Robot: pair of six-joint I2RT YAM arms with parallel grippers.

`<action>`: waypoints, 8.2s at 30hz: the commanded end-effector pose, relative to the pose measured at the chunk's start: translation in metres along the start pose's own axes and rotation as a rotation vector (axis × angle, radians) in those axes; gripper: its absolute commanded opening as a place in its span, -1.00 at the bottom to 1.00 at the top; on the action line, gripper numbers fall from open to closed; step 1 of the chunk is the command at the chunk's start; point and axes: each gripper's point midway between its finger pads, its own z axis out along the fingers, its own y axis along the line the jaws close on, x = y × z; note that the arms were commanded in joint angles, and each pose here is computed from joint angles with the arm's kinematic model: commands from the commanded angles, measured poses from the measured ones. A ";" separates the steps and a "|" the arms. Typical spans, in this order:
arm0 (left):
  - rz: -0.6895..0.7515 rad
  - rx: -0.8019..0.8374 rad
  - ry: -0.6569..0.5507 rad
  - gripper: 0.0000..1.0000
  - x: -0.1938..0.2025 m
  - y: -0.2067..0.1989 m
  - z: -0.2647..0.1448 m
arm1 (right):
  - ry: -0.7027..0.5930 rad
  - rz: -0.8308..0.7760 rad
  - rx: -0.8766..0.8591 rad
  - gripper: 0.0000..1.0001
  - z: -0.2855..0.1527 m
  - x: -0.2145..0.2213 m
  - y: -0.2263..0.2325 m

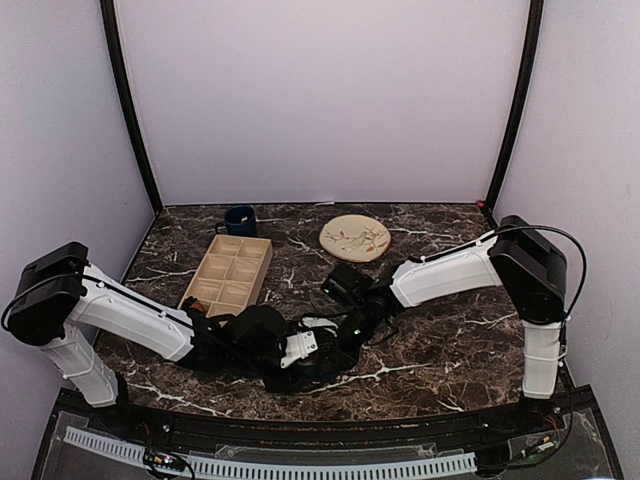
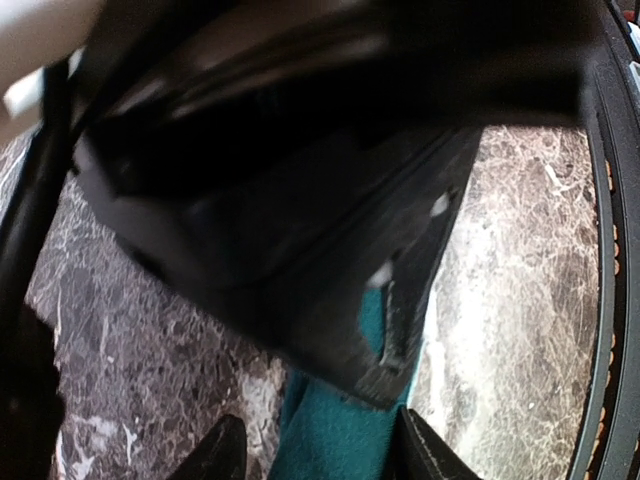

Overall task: Roll the socks
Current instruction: Pick up the sock from the center of the board, then place the sock in the storage box.

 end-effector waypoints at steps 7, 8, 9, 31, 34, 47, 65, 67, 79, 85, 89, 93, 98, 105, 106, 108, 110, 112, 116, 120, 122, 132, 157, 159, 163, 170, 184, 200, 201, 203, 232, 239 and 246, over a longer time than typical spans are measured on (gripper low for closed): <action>0.057 0.005 0.096 -0.01 0.020 -0.007 0.014 | 0.054 0.033 -0.056 -0.85 0.009 0.012 0.009; 0.059 0.004 0.103 -0.03 0.022 -0.007 0.014 | 0.055 0.034 -0.056 -0.85 0.009 0.012 0.009; 0.059 0.002 0.113 -0.05 0.024 -0.007 0.015 | 0.056 0.036 -0.055 -0.85 0.009 0.012 0.009; 0.034 -0.040 0.275 -0.68 0.061 -0.006 0.021 | 0.045 0.049 -0.048 -0.85 -0.001 0.018 0.005; 0.030 -0.037 0.286 -0.87 0.064 -0.007 0.021 | 0.045 0.051 -0.045 -0.85 -0.002 0.020 0.005; 0.021 0.006 0.323 -1.00 0.073 -0.015 0.027 | 0.024 0.072 -0.014 -0.40 -0.008 0.023 0.000; 0.005 0.008 0.373 -1.00 0.085 -0.016 0.032 | -0.001 0.089 0.027 -0.32 -0.023 0.036 -0.004; 0.005 0.009 0.376 -1.00 0.086 -0.017 0.032 | -0.003 0.093 0.031 -0.32 -0.025 0.038 -0.005; -0.005 0.005 0.393 -0.64 0.089 -0.016 0.035 | 0.002 0.097 0.044 -0.30 -0.027 0.042 -0.008; -0.007 0.020 0.405 -0.43 0.091 -0.019 0.036 | 0.011 0.099 0.058 -0.27 -0.028 0.046 -0.010; -0.006 0.020 0.413 -0.44 0.092 -0.019 0.038 | 0.019 0.103 0.069 -0.25 -0.028 0.048 -0.011; -0.003 0.019 0.423 -0.93 0.093 -0.019 0.039 | 0.020 0.104 0.075 -0.24 -0.029 0.049 -0.012; -0.004 0.024 0.455 -1.00 0.101 -0.020 0.041 | 0.020 0.105 0.082 -0.17 -0.031 0.050 -0.013; -0.006 0.019 0.471 -1.00 0.104 -0.019 0.043 | 0.023 0.104 0.088 -0.15 -0.033 0.054 -0.013; -0.008 0.020 0.475 -1.00 0.105 -0.020 0.043 | 0.024 0.105 0.089 -0.15 -0.033 0.055 -0.012; -0.009 0.022 0.483 -1.00 0.106 -0.020 0.044 | 0.026 0.108 0.089 -0.14 -0.034 0.057 -0.012; -0.012 0.019 0.493 -1.00 0.108 -0.020 0.046 | 0.028 0.113 0.091 -0.14 -0.034 0.060 -0.012; -0.015 0.014 0.502 -1.00 0.110 -0.019 0.047 | 0.030 0.117 0.099 -0.13 -0.035 0.062 -0.013; -0.035 0.006 0.516 -1.00 0.113 -0.017 0.049 | 0.032 0.125 0.099 -0.12 -0.035 0.067 -0.011; -0.065 -0.012 0.535 -1.00 0.118 -0.011 0.050 | 0.029 0.129 0.099 -0.10 -0.036 0.070 -0.010; -0.076 -0.021 0.551 -1.00 0.121 -0.008 0.051 | 0.028 0.131 0.099 -0.07 -0.036 0.070 -0.009; -0.128 0.097 0.397 -1.00 0.089 -0.018 0.041 | 0.039 0.152 0.146 -0.04 -0.036 0.075 -0.019; -0.140 0.196 0.401 -1.00 0.091 -0.034 0.036 | -0.078 0.248 0.187 0.04 -0.062 0.071 -0.039; -0.141 0.191 0.402 -1.00 0.091 -0.033 0.037 | -0.083 0.258 0.198 0.04 -0.065 0.072 -0.041; -0.157 0.192 0.396 -1.00 0.090 -0.032 0.036 | -0.107 0.296 0.232 0.04 -0.072 0.073 -0.049; -0.224 0.269 0.385 -1.00 0.082 -0.037 0.031 | -0.183 0.356 0.312 0.04 -0.091 0.069 -0.065; -0.411 0.298 0.175 -1.00 0.021 -0.001 0.007 | -0.271 0.377 0.377 0.03 -0.111 0.059 -0.076; -0.583 -0.074 -0.034 -1.00 -0.015 0.108 -0.060 | -0.302 0.363 0.382 0.03 -0.116 0.046 -0.078; -0.592 -0.110 -0.040 -1.00 -0.016 0.115 -0.066 | -0.305 0.361 0.383 0.03 -0.116 0.045 -0.079; -0.615 -0.191 -0.054 -1.00 -0.015 0.129 -0.078 | -0.308 0.360 0.383 0.03 -0.116 0.044 -0.078; -1.275 -0.959 -0.174 -1.00 0.082 0.185 -0.177 | -0.374 0.312 0.362 0.05 -0.125 0.022 -0.071; -1.378 -1.037 -0.188 -1.00 0.089 0.169 -0.168 | -0.373 0.306 0.355 0.06 -0.125 0.020 -0.068; -1.457 -1.117 -0.178 -1.00 0.101 0.162 -0.162 | -0.399 0.279 0.356 0.07 -0.135 0.014 -0.059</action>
